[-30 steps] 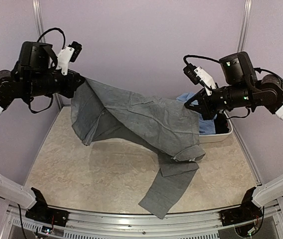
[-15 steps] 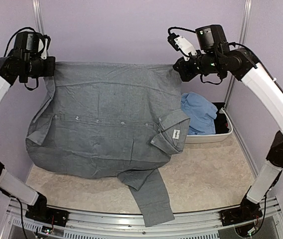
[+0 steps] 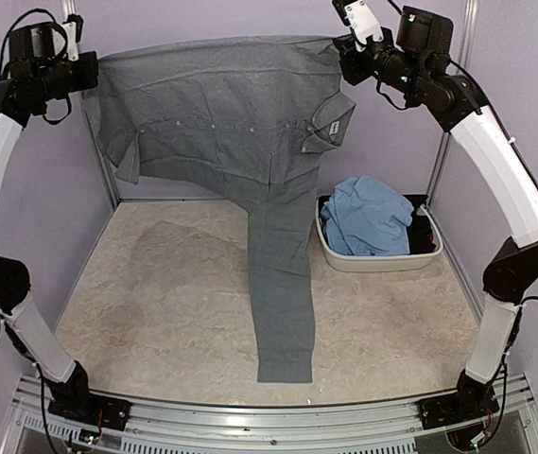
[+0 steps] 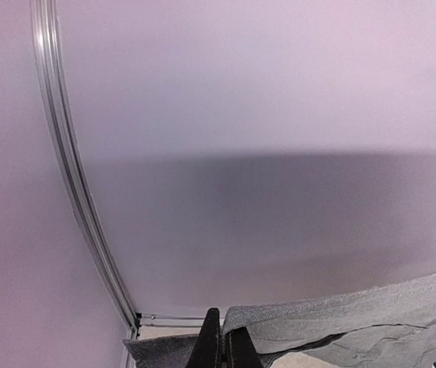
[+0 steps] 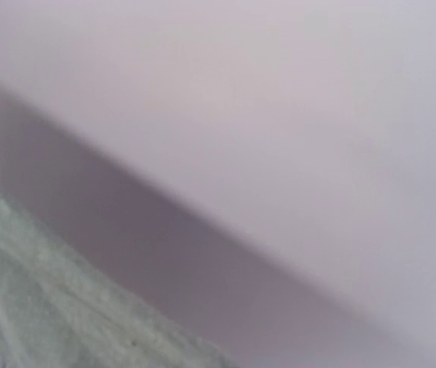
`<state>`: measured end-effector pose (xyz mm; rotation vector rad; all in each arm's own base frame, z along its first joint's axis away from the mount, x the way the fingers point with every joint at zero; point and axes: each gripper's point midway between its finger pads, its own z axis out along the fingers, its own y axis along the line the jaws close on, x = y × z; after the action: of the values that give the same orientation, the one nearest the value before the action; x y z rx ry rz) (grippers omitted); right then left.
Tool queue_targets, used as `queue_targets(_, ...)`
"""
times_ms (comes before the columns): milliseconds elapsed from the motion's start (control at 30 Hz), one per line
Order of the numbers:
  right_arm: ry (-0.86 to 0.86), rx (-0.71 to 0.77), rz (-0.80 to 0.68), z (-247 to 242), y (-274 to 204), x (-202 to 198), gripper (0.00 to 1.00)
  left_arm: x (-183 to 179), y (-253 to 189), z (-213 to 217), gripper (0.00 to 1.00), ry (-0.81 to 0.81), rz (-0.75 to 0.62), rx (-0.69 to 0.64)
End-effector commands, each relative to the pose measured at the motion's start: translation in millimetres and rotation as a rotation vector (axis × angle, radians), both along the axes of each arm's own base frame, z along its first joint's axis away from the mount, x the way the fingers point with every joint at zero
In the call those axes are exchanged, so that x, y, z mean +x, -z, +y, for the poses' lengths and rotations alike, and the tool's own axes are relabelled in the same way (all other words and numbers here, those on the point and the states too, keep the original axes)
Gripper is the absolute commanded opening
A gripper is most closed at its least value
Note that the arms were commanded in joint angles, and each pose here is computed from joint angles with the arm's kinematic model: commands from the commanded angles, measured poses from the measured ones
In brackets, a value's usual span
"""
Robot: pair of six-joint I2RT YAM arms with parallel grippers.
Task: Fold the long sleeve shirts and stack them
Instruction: Flatten out the flattened shirt at the center of the board.
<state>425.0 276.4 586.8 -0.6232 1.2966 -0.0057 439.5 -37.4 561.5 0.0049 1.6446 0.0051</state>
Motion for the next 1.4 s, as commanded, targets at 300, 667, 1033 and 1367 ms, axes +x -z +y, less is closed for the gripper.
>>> queue_targets(300,0.063,0.145,-0.034,-82,-17,-78,0.0,-142,-40,35,0.0,-0.036,-0.256,-0.081)
queue_targets(667,-0.15,0.233,0.007,-108,-53,-171,0.0,-207,-84,22,0.0,0.07,-0.326,-0.074)
queue_targets(1033,-0.189,0.027,0.479,-85,57,-167,0.0,-203,18,-13,0.0,0.24,-0.034,-0.036)
queue_targets(1367,0.158,0.011,0.48,-96,93,-2,0.0,-23,77,16,0.0,0.082,0.185,-0.084)
